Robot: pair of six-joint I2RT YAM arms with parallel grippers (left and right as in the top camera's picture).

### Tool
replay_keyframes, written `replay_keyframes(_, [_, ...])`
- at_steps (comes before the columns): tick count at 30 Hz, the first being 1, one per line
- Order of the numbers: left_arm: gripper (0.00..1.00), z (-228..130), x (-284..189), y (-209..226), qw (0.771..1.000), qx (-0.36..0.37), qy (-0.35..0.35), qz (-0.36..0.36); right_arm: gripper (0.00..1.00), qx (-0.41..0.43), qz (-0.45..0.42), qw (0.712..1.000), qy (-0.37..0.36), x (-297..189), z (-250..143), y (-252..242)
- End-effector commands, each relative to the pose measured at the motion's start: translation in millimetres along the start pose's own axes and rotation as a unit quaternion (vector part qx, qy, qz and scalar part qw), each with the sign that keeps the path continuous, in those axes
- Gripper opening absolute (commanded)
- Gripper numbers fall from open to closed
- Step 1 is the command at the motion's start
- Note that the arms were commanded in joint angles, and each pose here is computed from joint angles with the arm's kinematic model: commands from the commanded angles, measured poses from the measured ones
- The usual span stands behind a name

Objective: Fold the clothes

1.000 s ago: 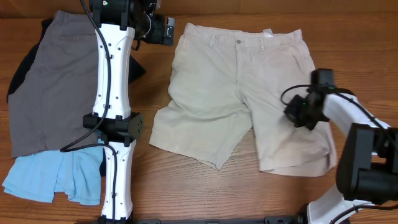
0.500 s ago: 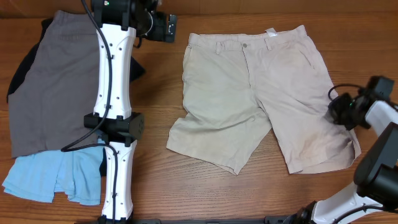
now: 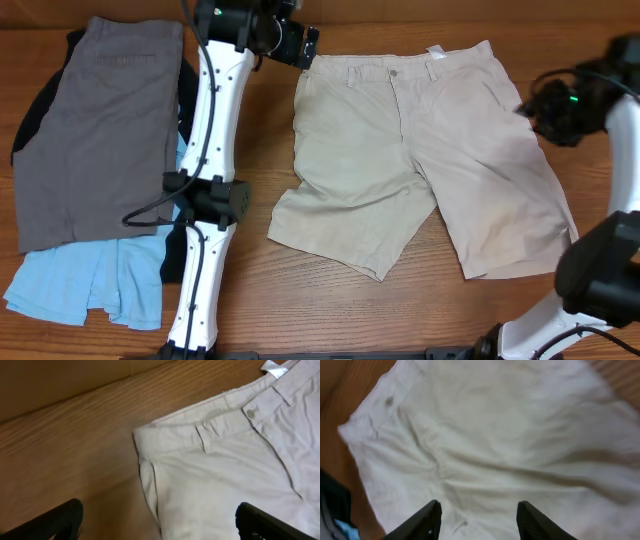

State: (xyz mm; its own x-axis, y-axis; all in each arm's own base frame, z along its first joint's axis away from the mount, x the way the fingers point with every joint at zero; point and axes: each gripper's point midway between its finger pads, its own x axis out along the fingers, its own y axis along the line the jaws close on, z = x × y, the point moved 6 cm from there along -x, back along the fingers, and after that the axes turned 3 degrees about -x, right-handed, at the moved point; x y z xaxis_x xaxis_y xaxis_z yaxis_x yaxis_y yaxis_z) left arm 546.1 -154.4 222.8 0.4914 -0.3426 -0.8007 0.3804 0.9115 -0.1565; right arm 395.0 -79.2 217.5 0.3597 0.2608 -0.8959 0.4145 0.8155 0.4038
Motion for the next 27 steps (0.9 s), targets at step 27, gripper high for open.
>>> replay_keyframes(27, [0.72, -62.2, 157.8, -5.4, 0.995, 0.001, 0.063, -0.081, 0.65, -0.114, -0.009, 0.992, 0.052, 16.4, -44.8, 71.1])
